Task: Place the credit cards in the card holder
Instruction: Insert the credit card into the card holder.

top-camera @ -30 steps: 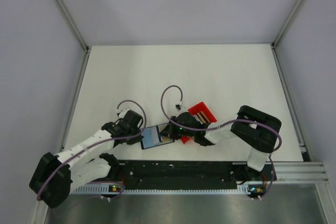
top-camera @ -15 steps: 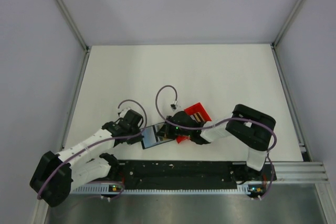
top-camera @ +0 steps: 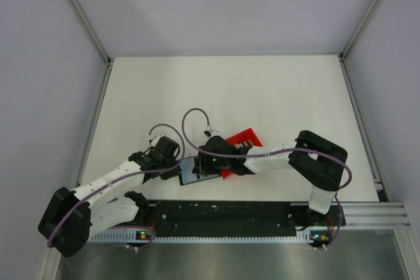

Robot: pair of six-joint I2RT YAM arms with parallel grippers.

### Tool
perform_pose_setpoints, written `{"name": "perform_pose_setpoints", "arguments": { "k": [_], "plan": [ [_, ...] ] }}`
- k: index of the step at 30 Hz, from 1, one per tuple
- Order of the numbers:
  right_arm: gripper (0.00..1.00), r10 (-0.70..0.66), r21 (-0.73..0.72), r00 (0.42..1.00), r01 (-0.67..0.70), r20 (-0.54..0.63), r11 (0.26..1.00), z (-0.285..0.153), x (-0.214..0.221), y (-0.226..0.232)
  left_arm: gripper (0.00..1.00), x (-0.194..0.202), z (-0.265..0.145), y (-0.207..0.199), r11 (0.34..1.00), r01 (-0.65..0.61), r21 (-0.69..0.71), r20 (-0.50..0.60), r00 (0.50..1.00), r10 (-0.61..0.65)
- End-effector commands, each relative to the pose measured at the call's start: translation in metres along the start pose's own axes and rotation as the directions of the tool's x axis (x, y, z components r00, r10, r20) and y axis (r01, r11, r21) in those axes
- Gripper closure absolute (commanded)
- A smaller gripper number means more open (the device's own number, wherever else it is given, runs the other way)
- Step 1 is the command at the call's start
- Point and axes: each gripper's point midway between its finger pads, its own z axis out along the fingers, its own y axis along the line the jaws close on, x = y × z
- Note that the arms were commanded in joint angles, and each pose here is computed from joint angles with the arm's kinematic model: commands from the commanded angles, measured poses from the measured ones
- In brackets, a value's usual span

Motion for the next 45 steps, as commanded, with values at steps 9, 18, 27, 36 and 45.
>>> {"name": "perform_pose_setpoints", "arguments": {
  "k": [9, 18, 27, 36, 45],
  "plan": [
    [0.55, -0.175, 0.050, 0.982, 0.179, -0.077, 0.983, -0.005, 0.004, 0.010, 0.97, -0.005, 0.001, -0.017, 0.997, -0.014, 0.071, 0.008, 1.000, 0.013],
    [0.56, -0.266, -0.034, 0.957, 0.264, -0.116, 0.964, 0.007, 0.012, 0.032, 1.00, -0.007, 0.000, -0.027, 0.992, -0.035, 0.118, 0.018, 0.999, 0.034],
    [0.56, -0.339, -0.108, 0.936, 0.328, -0.100, 0.938, 0.009, 0.012, 0.041, 1.00, -0.010, -0.001, -0.029, 0.991, -0.048, 0.125, 0.026, 0.999, 0.045],
    [0.55, -0.298, 0.130, 0.953, 0.291, 0.044, 0.948, -0.031, -0.029, -0.004, 1.00, -0.017, -0.007, -0.023, 0.995, -0.055, 0.085, 0.060, 0.997, 0.050],
    [0.55, -0.232, 0.265, 0.971, 0.208, 0.063, 0.942, -0.058, -0.043, -0.068, 0.99, -0.023, -0.012, -0.019, 0.996, -0.071, 0.052, 0.076, 0.995, 0.067]
  ]
}}
